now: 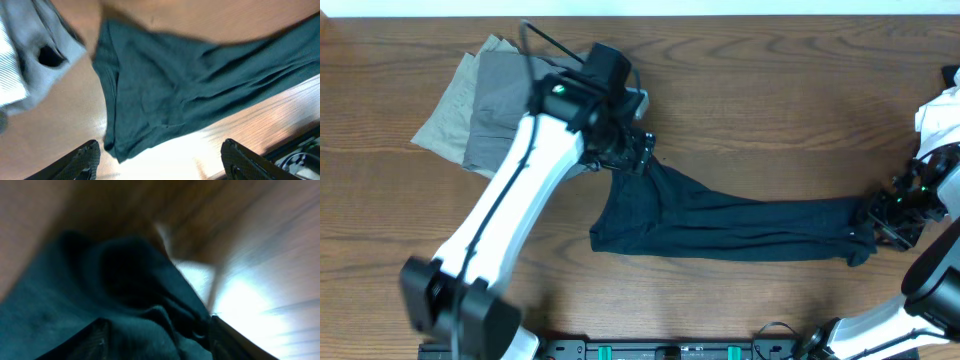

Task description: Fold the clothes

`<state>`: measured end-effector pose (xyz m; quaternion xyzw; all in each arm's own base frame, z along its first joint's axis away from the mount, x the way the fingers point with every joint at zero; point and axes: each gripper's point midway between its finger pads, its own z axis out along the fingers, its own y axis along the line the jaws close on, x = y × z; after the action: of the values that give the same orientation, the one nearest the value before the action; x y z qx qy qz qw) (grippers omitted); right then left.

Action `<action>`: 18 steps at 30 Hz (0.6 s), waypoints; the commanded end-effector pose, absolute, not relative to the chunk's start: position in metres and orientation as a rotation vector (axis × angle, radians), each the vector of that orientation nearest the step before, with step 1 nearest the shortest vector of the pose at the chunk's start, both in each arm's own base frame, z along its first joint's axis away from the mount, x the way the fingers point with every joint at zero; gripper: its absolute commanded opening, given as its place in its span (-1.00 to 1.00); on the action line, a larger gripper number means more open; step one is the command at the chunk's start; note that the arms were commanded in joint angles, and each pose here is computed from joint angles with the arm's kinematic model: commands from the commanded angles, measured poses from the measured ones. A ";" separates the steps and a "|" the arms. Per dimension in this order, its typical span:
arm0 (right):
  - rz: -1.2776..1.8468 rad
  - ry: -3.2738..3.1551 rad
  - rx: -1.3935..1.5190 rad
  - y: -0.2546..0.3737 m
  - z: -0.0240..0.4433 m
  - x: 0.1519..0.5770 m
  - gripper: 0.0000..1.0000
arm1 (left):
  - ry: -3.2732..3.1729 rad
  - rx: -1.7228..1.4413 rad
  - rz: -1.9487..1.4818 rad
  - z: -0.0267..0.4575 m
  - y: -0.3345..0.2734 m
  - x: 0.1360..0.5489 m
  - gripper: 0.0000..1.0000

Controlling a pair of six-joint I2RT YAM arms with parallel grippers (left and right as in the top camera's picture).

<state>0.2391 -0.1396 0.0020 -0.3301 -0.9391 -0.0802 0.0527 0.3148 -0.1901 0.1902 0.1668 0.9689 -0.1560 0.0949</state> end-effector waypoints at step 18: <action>-0.161 -3.049 -1.045 -0.188 0.112 0.291 -0.98 | 2.714 0.463 -0.324 0.226 -0.170 0.330 0.79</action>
<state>0.2810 -0.1709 0.0716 -0.3128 -0.9461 -0.0832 0.0093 0.3275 -0.1740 0.2182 0.1627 0.9645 -0.1209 0.1691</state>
